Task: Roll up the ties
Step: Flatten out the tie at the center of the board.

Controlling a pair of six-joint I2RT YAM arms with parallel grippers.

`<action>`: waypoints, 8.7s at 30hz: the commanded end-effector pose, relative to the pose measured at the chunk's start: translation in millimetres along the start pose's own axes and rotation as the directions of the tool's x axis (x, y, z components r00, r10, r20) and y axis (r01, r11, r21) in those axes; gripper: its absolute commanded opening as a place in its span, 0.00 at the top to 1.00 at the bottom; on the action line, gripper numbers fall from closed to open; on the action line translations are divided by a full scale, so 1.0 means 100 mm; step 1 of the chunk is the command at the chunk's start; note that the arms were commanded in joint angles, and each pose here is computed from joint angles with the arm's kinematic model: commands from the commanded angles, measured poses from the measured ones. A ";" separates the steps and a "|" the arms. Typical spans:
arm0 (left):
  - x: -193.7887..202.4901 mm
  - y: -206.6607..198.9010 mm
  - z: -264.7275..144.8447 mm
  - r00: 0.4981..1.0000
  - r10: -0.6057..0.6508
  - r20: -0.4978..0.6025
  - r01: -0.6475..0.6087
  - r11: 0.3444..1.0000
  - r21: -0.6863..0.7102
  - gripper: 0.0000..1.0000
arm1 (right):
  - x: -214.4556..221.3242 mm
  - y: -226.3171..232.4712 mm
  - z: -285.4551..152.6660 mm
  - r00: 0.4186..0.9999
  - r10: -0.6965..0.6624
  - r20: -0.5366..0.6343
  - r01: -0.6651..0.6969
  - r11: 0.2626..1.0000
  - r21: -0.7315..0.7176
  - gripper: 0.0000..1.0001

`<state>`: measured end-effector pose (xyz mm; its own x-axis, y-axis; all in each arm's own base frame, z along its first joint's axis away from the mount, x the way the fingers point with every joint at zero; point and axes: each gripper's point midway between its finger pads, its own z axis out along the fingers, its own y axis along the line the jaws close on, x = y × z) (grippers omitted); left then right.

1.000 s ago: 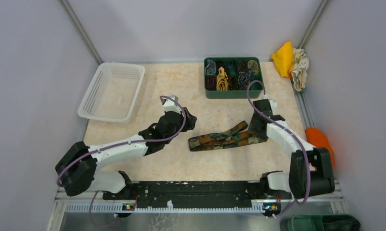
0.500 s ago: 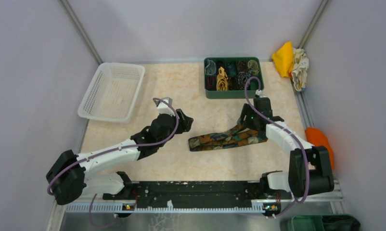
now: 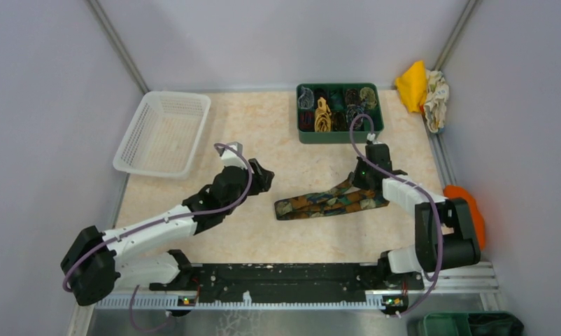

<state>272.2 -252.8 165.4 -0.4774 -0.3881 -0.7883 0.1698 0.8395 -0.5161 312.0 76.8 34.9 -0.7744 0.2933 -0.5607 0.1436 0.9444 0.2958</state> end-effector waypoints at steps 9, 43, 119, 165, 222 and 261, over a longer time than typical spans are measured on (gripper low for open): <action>-0.92 0.11 -0.77 0.971 -0.121 0.206 0.134 0.990 -0.049 0.53 | -0.56 1.15 -1.01 0.953 -0.086 0.290 0.173 0.942 -0.288 1.00; -1.91 0.82 -2.26 0.826 -0.185 0.532 0.276 0.956 -0.096 0.50 | 1.55 4.01 -0.94 0.793 -0.569 0.218 0.572 0.571 -0.589 0.37; 0.16 1.77 -0.22 0.998 -0.058 -0.036 0.019 0.746 -0.666 0.31 | -0.77 0.96 -0.23 0.978 -0.195 0.075 0.206 0.959 -0.195 0.65; 0.37 1.22 -0.52 0.966 -0.046 -0.254 -0.033 0.954 -0.298 1.00 | 0.56 1.77 -0.38 0.937 -0.344 -0.053 0.283 0.840 -0.462 0.78; 0.29 1.59 -0.83 0.993 -0.047 -0.110 0.000 0.919 -0.394 1.00 | 0.83 2.74 -0.01 0.878 -0.471 -0.087 0.382 0.799 -0.464 1.00; 0.29 1.20 -0.69 0.985 -0.081 -0.155 0.043 0.971 -0.235 0.95 | 0.79 1.55 0.27 0.870 -0.454 -0.191 0.460 0.888 -0.014 1.00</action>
<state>210.7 -126.1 94.2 -0.6337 -0.3740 -0.6771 -0.0893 0.9048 -0.4163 281.0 289.1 22.2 -0.8368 -0.2250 -0.4991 -0.3130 0.9446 0.0990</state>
